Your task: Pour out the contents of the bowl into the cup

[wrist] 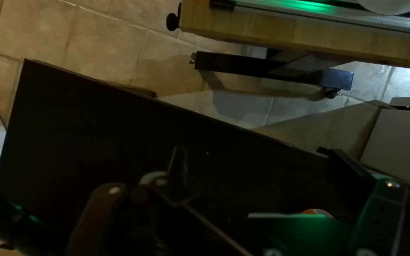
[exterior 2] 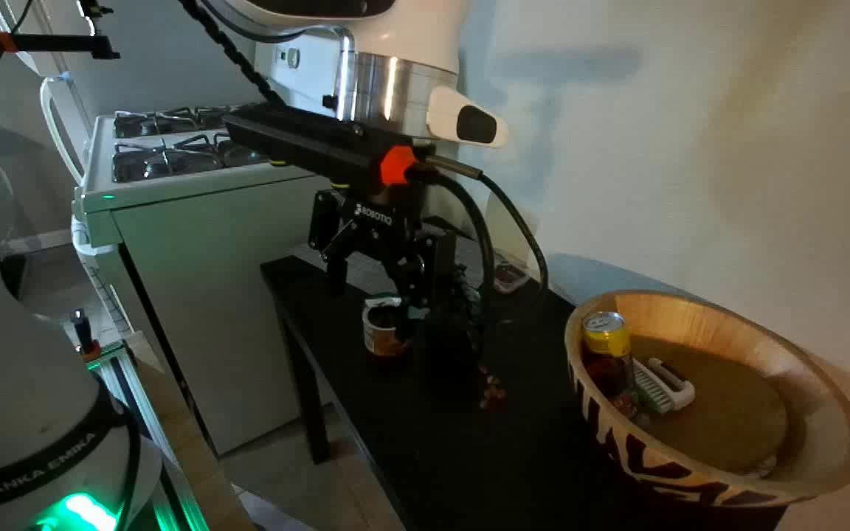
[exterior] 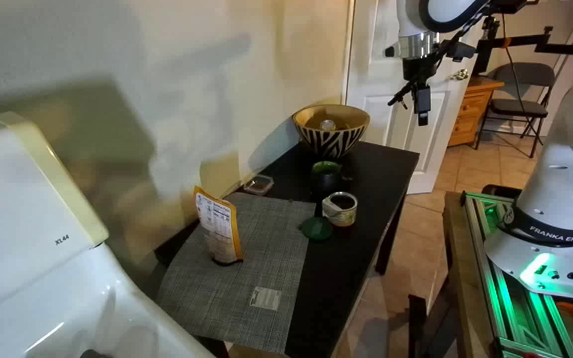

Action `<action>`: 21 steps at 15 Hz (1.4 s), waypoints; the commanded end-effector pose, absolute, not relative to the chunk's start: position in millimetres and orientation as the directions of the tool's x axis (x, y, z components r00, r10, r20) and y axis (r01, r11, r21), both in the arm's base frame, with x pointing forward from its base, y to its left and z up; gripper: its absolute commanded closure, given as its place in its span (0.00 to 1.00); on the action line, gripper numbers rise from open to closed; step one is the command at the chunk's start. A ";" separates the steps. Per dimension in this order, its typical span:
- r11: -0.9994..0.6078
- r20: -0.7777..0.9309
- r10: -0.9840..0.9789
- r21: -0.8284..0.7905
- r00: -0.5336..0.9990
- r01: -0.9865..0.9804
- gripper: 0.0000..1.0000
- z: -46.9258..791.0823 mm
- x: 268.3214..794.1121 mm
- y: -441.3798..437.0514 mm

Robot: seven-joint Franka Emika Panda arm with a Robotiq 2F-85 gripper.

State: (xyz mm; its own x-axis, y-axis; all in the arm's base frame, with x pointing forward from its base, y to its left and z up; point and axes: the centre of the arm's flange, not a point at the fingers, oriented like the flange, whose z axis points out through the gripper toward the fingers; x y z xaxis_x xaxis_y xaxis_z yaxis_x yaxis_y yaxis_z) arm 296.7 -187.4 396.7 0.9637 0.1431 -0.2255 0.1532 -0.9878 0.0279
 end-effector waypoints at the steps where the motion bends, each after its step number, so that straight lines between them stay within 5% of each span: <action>1: -0.988 -0.226 0.143 0.028 0.964 0.153 0.00 396.7 296.7 -187.4; 12: -0.905 0.134 -0.424 -0.029 0.896 -0.424 0.00 449.2 475.3 -149.5; 21: -0.705 0.117 -0.709 -0.105 0.696 -0.701 0.00 381.1 573.2 -155.6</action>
